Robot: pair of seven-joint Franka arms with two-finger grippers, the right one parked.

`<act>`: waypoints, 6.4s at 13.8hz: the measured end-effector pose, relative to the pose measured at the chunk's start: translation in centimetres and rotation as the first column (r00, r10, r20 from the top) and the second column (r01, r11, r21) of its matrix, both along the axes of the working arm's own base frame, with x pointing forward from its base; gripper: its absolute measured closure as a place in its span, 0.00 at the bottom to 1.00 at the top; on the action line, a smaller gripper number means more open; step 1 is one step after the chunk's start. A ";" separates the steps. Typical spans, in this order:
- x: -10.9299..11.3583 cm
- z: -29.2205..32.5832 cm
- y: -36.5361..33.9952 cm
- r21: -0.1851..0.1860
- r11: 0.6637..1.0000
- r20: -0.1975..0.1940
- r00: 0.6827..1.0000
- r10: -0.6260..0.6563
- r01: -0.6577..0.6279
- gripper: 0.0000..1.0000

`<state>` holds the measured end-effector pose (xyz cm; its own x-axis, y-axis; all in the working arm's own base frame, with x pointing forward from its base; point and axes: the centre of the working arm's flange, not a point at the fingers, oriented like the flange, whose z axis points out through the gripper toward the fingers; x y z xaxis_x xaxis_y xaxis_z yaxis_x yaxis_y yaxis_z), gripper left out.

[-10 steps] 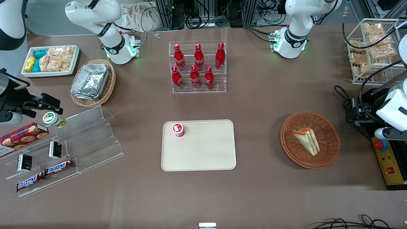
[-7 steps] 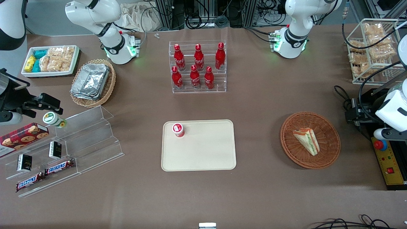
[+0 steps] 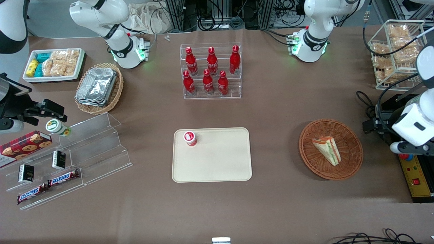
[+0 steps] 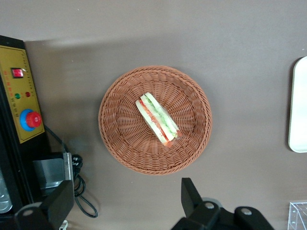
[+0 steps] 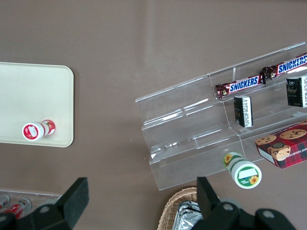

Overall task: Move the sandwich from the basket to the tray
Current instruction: 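Move the left gripper down over the wrapped sandwich in the wicker basket, then lower the open left gripper around the sandwich and close it, then lift the gripped sandwich up out of the basket with the left gripper, then carry the sandwich with the left gripper over the cream tray, then lower the sandwich onto the tray and open the left gripper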

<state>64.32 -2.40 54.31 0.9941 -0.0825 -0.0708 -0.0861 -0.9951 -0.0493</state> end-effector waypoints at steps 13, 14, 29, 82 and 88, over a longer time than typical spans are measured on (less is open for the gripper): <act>-1.0 -14.2 -0.5 -0.007 0.990 -0.060 0.988 0.143 -0.143 0.06; -0.9 -14.8 -0.6 -0.008 0.985 -0.051 0.984 0.169 -0.170 0.03; 0.2 -27.0 -0.7 -0.034 0.896 -0.015 0.896 0.443 -0.443 0.00; -4.4 -24.9 -35.0 -0.236 0.971 0.005 1.000 0.031 -0.028 0.85; -4.4 -29.6 -35.7 -0.268 0.963 -0.012 0.999 0.040 -0.042 0.85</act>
<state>59.96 -38.08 24.75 0.9966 -0.0582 -0.0580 -0.0442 -0.9746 0.2198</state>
